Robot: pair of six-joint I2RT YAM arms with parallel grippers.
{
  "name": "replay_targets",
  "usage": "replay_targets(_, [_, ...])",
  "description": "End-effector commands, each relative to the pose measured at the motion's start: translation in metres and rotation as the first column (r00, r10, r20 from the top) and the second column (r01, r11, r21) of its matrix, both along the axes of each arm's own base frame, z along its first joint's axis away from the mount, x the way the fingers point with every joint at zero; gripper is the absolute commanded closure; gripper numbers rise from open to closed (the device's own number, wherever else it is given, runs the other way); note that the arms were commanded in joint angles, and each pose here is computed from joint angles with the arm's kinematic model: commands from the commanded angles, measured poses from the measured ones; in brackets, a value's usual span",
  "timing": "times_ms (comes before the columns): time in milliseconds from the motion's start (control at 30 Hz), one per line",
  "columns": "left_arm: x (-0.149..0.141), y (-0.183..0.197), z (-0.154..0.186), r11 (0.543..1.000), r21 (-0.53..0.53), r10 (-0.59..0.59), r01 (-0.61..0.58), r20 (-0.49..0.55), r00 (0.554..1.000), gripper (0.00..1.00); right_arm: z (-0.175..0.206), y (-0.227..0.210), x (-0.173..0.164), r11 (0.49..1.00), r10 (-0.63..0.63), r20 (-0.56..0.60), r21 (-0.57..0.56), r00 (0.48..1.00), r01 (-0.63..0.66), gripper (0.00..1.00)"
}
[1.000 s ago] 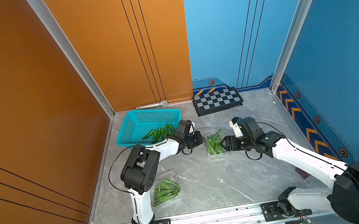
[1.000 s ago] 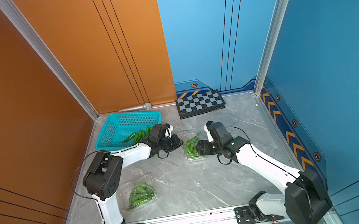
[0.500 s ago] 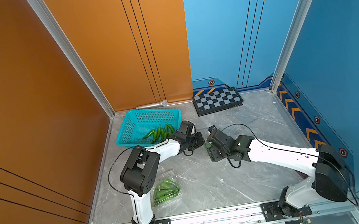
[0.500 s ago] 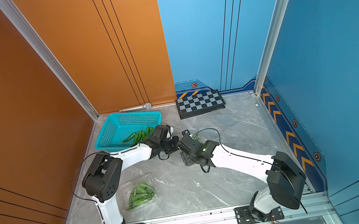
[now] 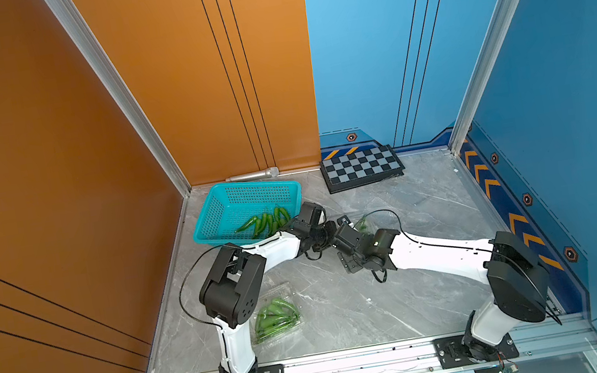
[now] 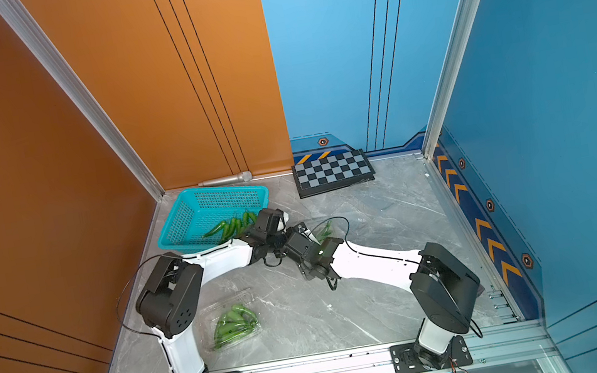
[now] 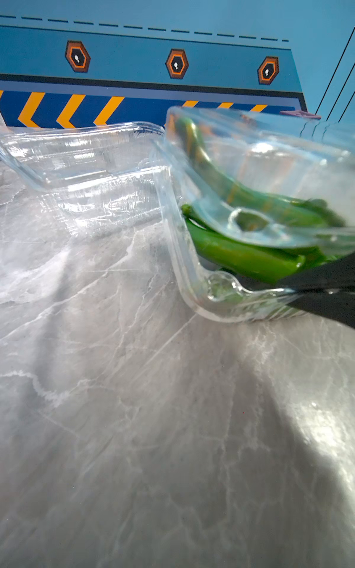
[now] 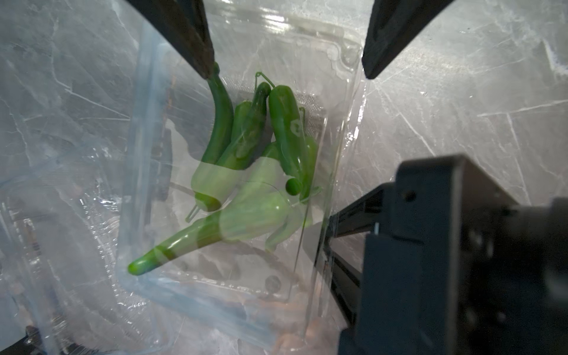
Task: Take small green peppers out of containers
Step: Open the packing box at the center of the board.
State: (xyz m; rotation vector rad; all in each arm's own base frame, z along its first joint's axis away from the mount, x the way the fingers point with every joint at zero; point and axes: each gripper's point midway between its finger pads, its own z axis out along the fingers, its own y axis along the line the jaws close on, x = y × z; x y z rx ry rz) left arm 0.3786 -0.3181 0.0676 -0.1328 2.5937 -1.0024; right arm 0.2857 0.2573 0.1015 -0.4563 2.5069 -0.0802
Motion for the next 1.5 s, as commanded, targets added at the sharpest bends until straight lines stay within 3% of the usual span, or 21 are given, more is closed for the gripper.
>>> replay_targets(0, [-0.005, -0.001, 0.007, 1.0, -0.012, -0.005, 0.005, -0.008, 1.0, 0.98, -0.003, 0.001, 0.008, 0.999, -0.008, 0.04, -0.039, 0.999, 0.009, 0.22])
replay_targets(300, [-0.007, -0.001, 0.006, 1.0, -0.015, -0.014, 0.014, -0.014, 1.0, 0.99, -0.013, -0.006, 0.016, 0.997, -0.047, 0.073, -0.06, 0.996, 0.051, 0.24])
replay_targets(467, [-0.008, -0.002, 0.002, 1.0, -0.013, -0.016, 0.016, -0.021, 1.0, 1.0, -0.026, -0.006, 0.016, 0.998, -0.045, 0.036, -0.043, 0.998, 0.047, 0.28])
replay_targets(867, [-0.01, -0.003, 0.002, 1.0, -0.018, -0.019, 0.018, -0.029, 0.999, 1.0, -0.035, 0.003, 0.019, 0.998, -0.059, 0.026, 0.016, 0.998, 0.059, 0.22])
replay_targets(967, [-0.01, -0.001, 0.002, 1.0, -0.017, -0.016, 0.015, -0.031, 0.999, 1.0, -0.044, 0.0, 0.019, 0.998, -0.065, 0.012, 0.002, 0.998, 0.065, 0.32])
replay_targets(1033, [-0.009, 0.003, 0.0, 1.0, -0.013, -0.007, 0.007, -0.032, 0.999, 1.0, -0.047, -0.004, 0.016, 0.998, -0.068, 0.005, -0.008, 0.998, 0.068, 0.54])
replay_targets(1100, [-0.008, 0.007, -0.002, 1.0, -0.01, 0.0, 0.0, -0.036, 0.999, 1.0, -0.049, -0.007, 0.013, 0.998, -0.066, -0.004, -0.007, 0.998, 0.066, 0.67])
replay_targets(1267, [-0.007, 0.01, -0.009, 1.0, -0.002, 0.006, -0.006, -0.052, 0.999, 1.0, -0.034, -0.014, 0.008, 0.998, -0.064, 0.02, 0.019, 0.998, 0.063, 0.83])
replay_targets(1467, [-0.005, 0.013, -0.018, 1.0, 0.007, 0.014, -0.014, -0.067, 0.998, 1.0, -0.01, -0.024, 0.005, 0.995, -0.069, 0.04, 0.075, 0.997, 0.065, 0.92])
